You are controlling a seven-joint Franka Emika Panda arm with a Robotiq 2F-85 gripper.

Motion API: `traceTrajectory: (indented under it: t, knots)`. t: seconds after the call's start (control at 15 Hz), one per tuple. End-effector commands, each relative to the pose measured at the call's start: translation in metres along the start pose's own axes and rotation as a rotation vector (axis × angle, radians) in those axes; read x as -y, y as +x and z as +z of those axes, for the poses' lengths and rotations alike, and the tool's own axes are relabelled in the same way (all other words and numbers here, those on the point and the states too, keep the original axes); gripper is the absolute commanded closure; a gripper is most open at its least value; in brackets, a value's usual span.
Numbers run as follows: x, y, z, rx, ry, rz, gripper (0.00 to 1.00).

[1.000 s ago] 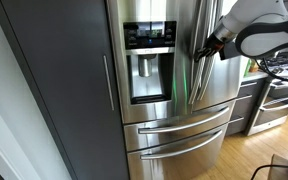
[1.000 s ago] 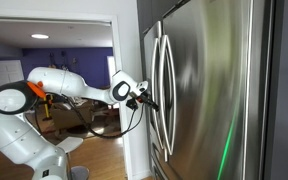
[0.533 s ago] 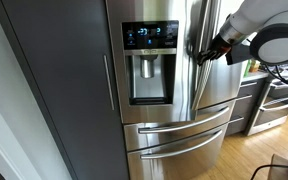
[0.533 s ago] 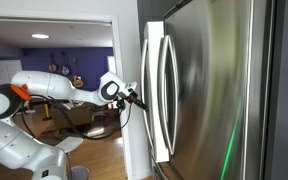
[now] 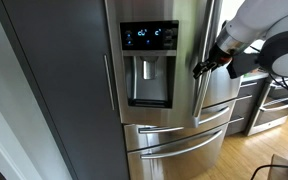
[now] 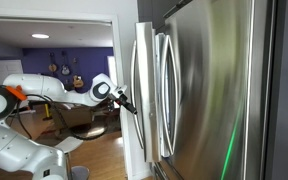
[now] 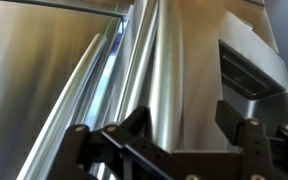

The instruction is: Open the fridge left door

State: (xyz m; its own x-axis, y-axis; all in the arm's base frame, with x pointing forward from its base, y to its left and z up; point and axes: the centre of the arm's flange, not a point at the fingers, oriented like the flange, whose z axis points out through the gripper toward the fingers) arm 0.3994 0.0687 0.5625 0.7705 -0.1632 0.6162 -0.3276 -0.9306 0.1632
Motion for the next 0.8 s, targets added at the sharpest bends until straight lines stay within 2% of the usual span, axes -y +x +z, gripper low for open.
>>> traceTrajectory:
  t: [0.0, 0.53, 0.73]
  knots:
    - [0.032, -0.001, 0.001, 0.038, 0.039, -0.005, 0.00]
    - [0.053, -0.002, -0.011, 0.027, 0.041, -0.008, 0.00]
    - [0.060, -0.001, -0.016, 0.023, 0.072, -0.017, 0.00]
